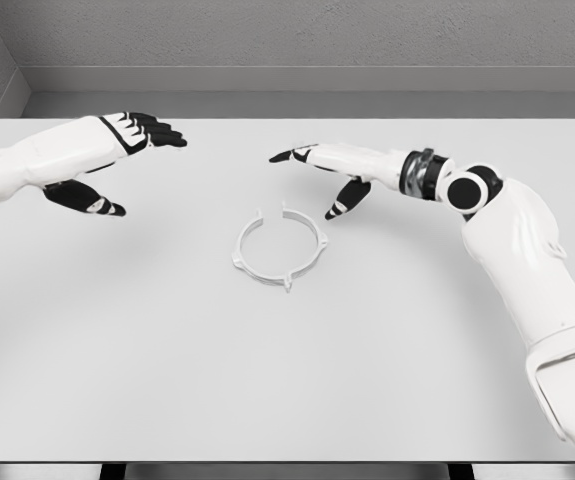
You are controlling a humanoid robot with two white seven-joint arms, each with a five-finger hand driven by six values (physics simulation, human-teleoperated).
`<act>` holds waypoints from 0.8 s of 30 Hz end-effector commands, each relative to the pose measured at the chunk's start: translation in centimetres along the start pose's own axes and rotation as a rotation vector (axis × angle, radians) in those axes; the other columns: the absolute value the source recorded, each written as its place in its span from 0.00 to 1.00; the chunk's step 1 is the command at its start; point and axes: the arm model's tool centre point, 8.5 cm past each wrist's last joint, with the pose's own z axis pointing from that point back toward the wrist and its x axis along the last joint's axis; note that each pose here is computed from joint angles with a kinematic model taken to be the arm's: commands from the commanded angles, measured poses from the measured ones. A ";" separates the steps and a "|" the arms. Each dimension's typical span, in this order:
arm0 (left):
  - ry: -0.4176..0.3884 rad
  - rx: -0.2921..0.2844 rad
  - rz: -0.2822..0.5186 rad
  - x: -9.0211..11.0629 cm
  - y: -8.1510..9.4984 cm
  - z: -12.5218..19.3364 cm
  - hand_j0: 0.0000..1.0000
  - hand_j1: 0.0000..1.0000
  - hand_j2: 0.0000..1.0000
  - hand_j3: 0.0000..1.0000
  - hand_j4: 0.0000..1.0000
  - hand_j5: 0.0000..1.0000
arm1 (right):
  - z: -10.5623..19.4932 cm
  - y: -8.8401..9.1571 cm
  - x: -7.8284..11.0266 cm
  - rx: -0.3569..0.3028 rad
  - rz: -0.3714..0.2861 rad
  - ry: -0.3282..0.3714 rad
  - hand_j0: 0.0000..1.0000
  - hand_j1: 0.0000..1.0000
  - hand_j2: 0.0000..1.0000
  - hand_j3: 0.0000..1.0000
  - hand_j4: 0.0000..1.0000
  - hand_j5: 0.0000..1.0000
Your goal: Assemble PVC drainage pipe clamps
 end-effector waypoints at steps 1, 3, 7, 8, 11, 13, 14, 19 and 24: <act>-0.019 0.028 0.024 0.3 0.4 0.1 1.00 1.00 1.00 1.00 1.00 1.00 | 0.0 0.0 0.0 -0.005 -0.008 -0.002 1.00 1.00 1.00 1.00 1.00 1.00; -0.018 0.023 0.031 0.2 0.1 0.2 1.00 1.00 1.00 1.00 1.00 1.00 | -0.1 0.0 0.1 -0.005 -0.008 -0.003 1.00 1.00 1.00 1.00 1.00 1.00; -0.010 0.004 0.063 0.1 -1.5 0.4 1.00 1.00 1.00 1.00 1.00 1.00 | -0.7 0.3 0.6 0.004 -0.003 -0.014 1.00 1.00 1.00 1.00 1.00 1.00; -0.010 0.004 0.063 0.1 -1.5 0.4 1.00 1.00 1.00 1.00 1.00 1.00 | -0.8 0.2 0.7 0.003 -0.003 -0.016 1.00 1.00 1.00 1.00 1.00 1.00; -0.011 0.004 0.065 0.1 -1.5 0.4 1.00 1.00 1.00 1.00 1.00 1.00 | -1.4 0.6 1.1 0.016 0.000 -0.026 1.00 1.00 1.00 1.00 1.00 1.00; -0.011 0.004 0.065 0.1 -1.5 0.4 1.00 1.00 1.00 1.00 1.00 1.00 | -1.4 0.6 1.1 0.018 0.000 -0.026 1.00 1.00 1.00 1.00 1.00 1.00; -0.011 0.004 0.065 0.1 -1.5 0.4 1.00 1.00 1.00 1.00 1.00 1.00 | -1.5 0.7 1.1 0.025 0.009 -0.021 1.00 1.00 1.00 1.00 1.00 1.00; -0.012 0.005 0.066 0.2 -1.5 0.4 1.00 1.00 1.00 1.00 1.00 1.00 | -1.7 0.8 1.3 0.028 0.011 -0.026 1.00 1.00 1.00 1.00 1.00 1.00; -0.013 0.006 0.064 0.2 -1.4 0.3 1.00 1.00 1.00 1.00 1.00 1.00 | -2.0 0.8 1.6 0.026 0.011 -0.034 1.00 1.00 1.00 1.00 1.00 1.00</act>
